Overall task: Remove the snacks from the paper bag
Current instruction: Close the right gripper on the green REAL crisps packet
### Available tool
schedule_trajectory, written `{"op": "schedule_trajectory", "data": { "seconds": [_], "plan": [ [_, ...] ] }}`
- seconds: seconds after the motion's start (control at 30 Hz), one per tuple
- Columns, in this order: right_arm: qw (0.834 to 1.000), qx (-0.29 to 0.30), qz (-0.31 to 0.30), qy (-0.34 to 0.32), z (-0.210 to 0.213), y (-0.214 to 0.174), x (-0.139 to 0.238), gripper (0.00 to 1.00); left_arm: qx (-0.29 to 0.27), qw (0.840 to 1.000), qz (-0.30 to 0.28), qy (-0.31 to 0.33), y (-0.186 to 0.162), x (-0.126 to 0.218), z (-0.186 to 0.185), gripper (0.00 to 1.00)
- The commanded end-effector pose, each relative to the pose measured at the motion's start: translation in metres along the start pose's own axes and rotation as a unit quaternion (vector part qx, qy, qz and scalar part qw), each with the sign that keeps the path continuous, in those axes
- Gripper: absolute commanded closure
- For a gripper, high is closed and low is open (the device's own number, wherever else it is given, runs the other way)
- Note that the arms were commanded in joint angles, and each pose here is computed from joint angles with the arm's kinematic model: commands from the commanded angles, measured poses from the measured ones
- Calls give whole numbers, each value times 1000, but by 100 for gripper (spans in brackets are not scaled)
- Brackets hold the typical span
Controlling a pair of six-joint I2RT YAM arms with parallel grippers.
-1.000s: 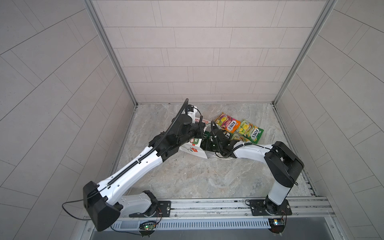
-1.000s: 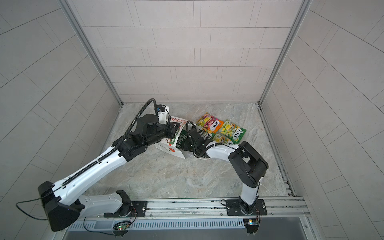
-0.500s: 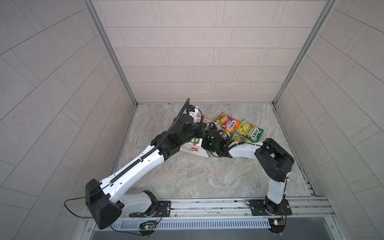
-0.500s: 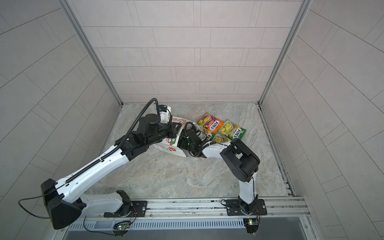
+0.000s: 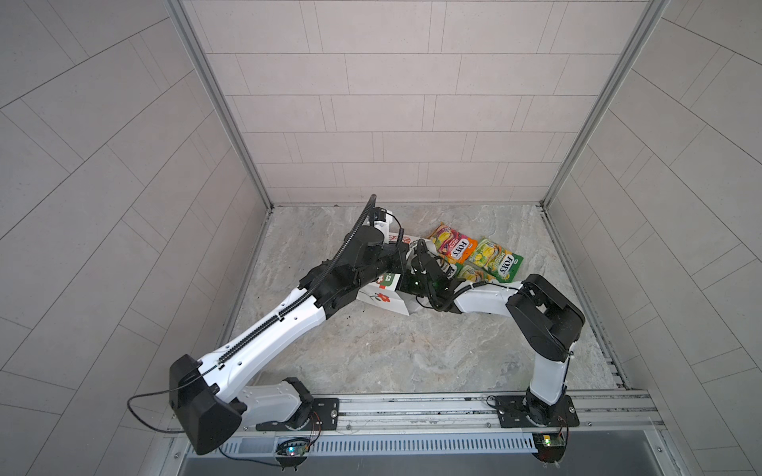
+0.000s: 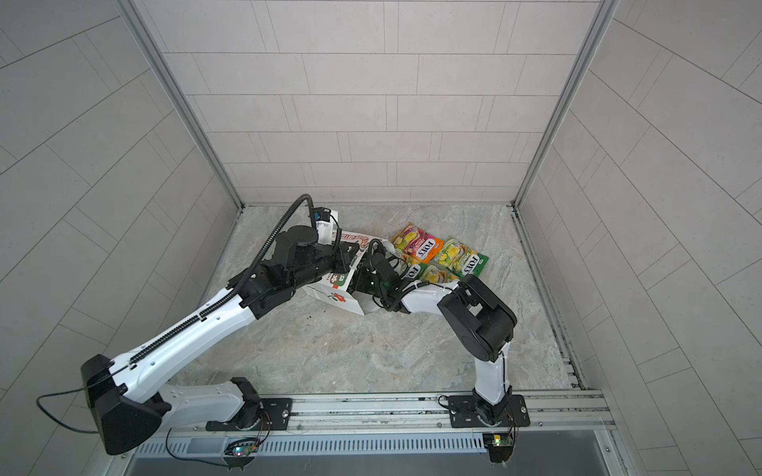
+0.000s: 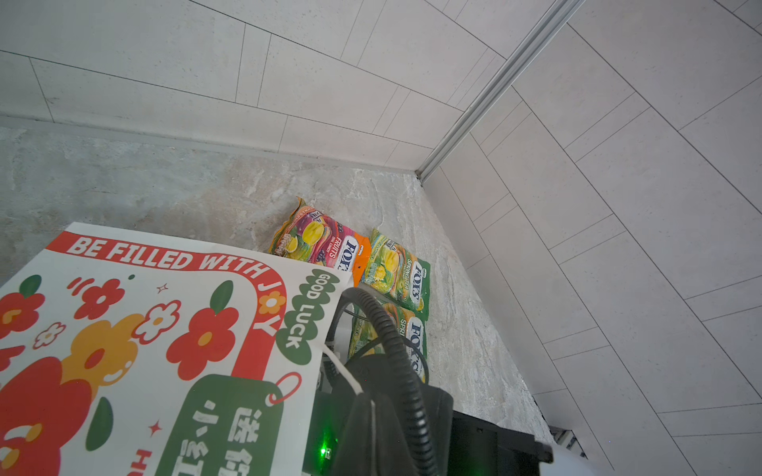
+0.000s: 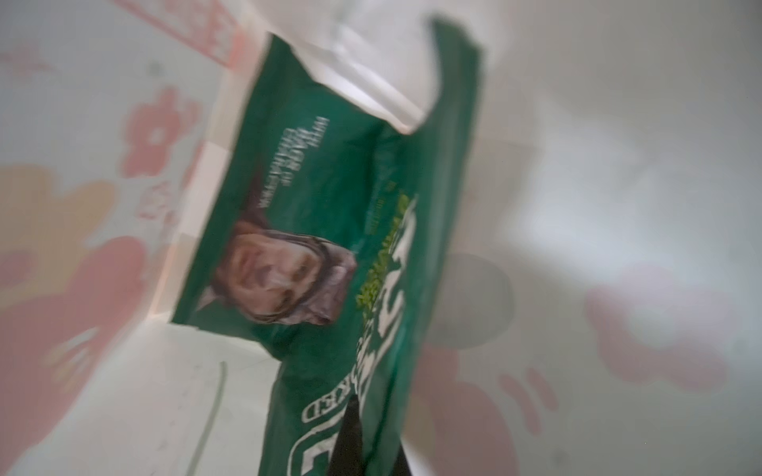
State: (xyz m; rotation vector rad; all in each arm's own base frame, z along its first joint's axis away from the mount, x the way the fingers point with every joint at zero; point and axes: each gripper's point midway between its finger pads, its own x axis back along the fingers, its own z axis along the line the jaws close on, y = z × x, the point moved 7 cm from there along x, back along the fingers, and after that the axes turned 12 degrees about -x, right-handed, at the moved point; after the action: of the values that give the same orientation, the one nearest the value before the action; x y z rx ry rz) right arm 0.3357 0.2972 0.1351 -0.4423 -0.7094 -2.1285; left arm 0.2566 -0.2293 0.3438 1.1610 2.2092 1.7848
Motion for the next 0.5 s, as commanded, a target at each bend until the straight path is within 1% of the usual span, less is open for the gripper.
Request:
{"op": "schedule_trajectory", "data": {
  "seconds": [0.0, 0.13, 0.27, 0.47],
  "plan": [
    [999, 15, -8, 44, 19, 11, 19, 100, -10, 1000, -23, 9, 12, 12, -2, 100],
    [998, 15, 0, 58, 25, 14, 30, 100, -15, 999, -23, 33, 11, 15, 3, 100],
    [998, 14, -9, 68, 28, 17, 44, 100, -20, 998, -25, 55, 11, 19, 8, 100],
    [995, 30, -14, 92, 44, 22, 66, 100, -24, 996, -25, 80, 9, 20, 14, 100]
  ]
}}
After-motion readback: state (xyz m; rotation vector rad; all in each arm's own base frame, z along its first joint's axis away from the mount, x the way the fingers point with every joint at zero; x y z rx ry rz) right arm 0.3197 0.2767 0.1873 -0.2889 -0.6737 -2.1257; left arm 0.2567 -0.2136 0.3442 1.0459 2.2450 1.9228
